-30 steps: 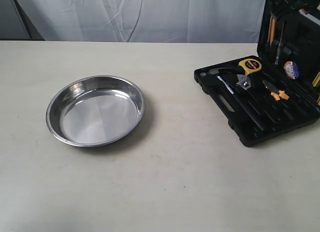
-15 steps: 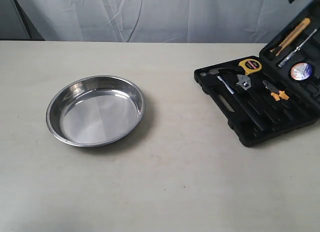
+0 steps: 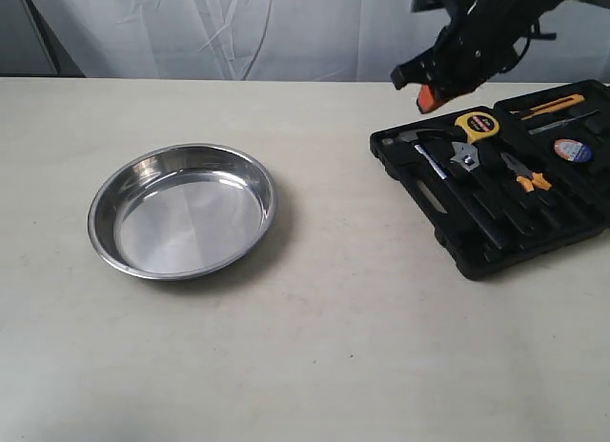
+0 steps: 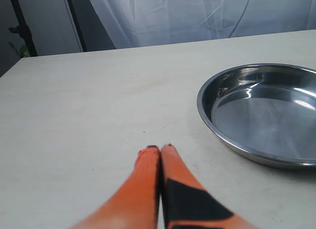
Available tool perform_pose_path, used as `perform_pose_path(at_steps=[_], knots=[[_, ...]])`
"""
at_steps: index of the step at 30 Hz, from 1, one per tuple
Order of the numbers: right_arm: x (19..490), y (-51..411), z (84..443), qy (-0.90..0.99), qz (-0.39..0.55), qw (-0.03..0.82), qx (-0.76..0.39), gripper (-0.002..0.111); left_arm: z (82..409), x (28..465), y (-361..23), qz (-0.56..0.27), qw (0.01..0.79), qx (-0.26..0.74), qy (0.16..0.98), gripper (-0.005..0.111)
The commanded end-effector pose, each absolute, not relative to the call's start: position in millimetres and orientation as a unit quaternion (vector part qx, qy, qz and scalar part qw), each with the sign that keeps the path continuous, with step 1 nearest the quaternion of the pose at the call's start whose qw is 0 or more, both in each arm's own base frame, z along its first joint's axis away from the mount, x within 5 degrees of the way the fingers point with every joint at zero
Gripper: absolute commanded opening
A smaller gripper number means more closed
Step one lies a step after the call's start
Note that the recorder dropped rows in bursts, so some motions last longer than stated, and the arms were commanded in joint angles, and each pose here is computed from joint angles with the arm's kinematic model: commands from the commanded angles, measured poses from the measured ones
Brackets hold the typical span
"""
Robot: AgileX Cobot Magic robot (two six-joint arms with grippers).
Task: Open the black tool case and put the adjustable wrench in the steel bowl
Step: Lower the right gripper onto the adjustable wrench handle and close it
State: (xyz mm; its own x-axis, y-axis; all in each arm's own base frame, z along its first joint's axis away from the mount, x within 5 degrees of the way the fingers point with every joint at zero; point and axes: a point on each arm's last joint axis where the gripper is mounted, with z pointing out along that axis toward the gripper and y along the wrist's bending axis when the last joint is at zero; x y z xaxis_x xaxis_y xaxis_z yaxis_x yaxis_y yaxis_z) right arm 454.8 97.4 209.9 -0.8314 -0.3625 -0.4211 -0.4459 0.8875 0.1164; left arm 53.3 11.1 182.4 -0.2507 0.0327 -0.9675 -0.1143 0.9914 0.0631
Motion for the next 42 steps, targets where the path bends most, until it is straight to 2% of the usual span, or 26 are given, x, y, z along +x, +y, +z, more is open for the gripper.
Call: perform_pose_path(at_steps=[1, 4, 7, 11, 15, 19, 22, 23, 25, 26, 29, 31, 35, 37, 42], knots=[[448, 102, 181, 0.950, 0.148, 0.114, -0.249, 0.000, 184, 53, 11, 0.060, 0.618, -0.027, 0.784, 0.000], [438, 100, 174, 0.958, 0.154, 0.060, -0.234, 0.000, 184, 53, 11, 0.060, 0.618, -0.027, 0.784, 0.000], [428, 93, 182, 0.973, 0.124, 0.074, -0.177, -0.001, 184, 53, 11, 0.060, 0.618, -0.027, 0.784, 0.000], [404, 70, 192, 0.990, 0.031, 0.093, -0.101, -0.001, 184, 53, 11, 0.060, 0.618, -0.027, 0.784, 0.000], [377, 40, 185, 0.991, -0.090, 0.084, -0.048, -0.001, 184, 53, 11, 0.060, 0.618, -0.027, 0.784, 0.000], [386, 11, 184, 0.974, -0.153, 0.164, 0.020, -0.001, 184, 53, 11, 0.060, 0.618, -0.027, 0.784, 0.000], [423, 11, 207, 0.938, -0.095, 0.332, -0.029, -0.001, 184, 53, 11, 0.060, 0.618, -0.027, 0.784, 0.000], [429, 14, 210, 0.934, -0.086, 0.344, -0.035, -0.001, 184, 53, 11, 0.060, 0.618, -0.027, 0.784, 0.000], [441, 24, 216, 0.955, -0.045, 0.287, -0.060, -0.001, 184, 53, 11, 0.060, 0.617, -0.027, 0.784, 0.000], [444, 34, 206, 0.973, 0.006, 0.205, -0.106, -0.001, 184, 53, 11, 0.060, 0.617, -0.027, 0.784, 0.000], [448, 40, 175, 0.985, 0.038, 0.107, -0.128, -0.001, 184, 53, 11, 0.060, 0.617, -0.027, 0.784, 0.000], [449, 38, 163, 0.986, 0.025, 0.090, -0.135, 0.010, 184, 53, 11, 0.060, 0.617, -0.027, 0.784, 0.000], [452, 36, 163, 0.985, 0.016, 0.103, -0.138, 0.047, 184, 53, 11, 0.060, 0.617, -0.027, 0.784, 0.000], [453, 36, 160, 0.985, 0.014, 0.106, -0.139, 0.050, 184, 53, 11, 0.060, 0.617, -0.027, 0.784, 0.000], [453, 37, 142, 0.987, 0.019, 0.081, -0.137, 0.047, 184, 53, 11, 0.060, 0.617, -0.027, 0.784, 0.000]])
